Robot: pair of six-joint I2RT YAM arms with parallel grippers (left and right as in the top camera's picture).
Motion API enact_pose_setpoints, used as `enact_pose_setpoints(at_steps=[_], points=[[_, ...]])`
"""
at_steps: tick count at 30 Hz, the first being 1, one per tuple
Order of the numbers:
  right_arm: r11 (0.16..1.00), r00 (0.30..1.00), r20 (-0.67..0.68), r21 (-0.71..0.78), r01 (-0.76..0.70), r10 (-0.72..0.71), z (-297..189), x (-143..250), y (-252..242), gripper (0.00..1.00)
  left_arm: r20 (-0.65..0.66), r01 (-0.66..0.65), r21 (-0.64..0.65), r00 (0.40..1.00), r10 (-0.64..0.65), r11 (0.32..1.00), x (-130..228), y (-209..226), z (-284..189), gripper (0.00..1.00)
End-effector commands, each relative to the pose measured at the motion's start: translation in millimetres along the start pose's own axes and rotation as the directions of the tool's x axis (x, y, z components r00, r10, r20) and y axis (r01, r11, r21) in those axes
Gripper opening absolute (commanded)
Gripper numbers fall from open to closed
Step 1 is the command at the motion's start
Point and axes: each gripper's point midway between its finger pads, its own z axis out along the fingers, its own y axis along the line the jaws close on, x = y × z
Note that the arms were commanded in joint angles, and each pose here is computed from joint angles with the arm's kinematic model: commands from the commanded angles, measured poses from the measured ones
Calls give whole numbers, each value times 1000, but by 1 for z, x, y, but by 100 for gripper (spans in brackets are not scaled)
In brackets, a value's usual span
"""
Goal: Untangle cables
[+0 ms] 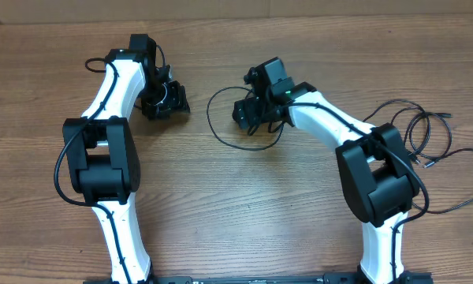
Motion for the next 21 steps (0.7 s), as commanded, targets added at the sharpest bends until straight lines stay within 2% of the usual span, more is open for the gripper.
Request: enact_pose_setpoints(at_steps=[1, 17, 21], points=[[999, 999, -28, -18, 43, -44, 15, 11, 19, 86, -20, -19, 14, 1000, 20, 1000, 4, -1, 7, 62], [982, 980, -90, -81, 172, -179, 34, 48, 88, 86, -20, -19, 11, 1000, 19, 1000, 4, -1, 7, 65], [981, 978, -87, -37, 190, -192, 35, 49, 87, 83, -20, -19, 11, 1000, 19, 1000, 4, -1, 7, 65]])
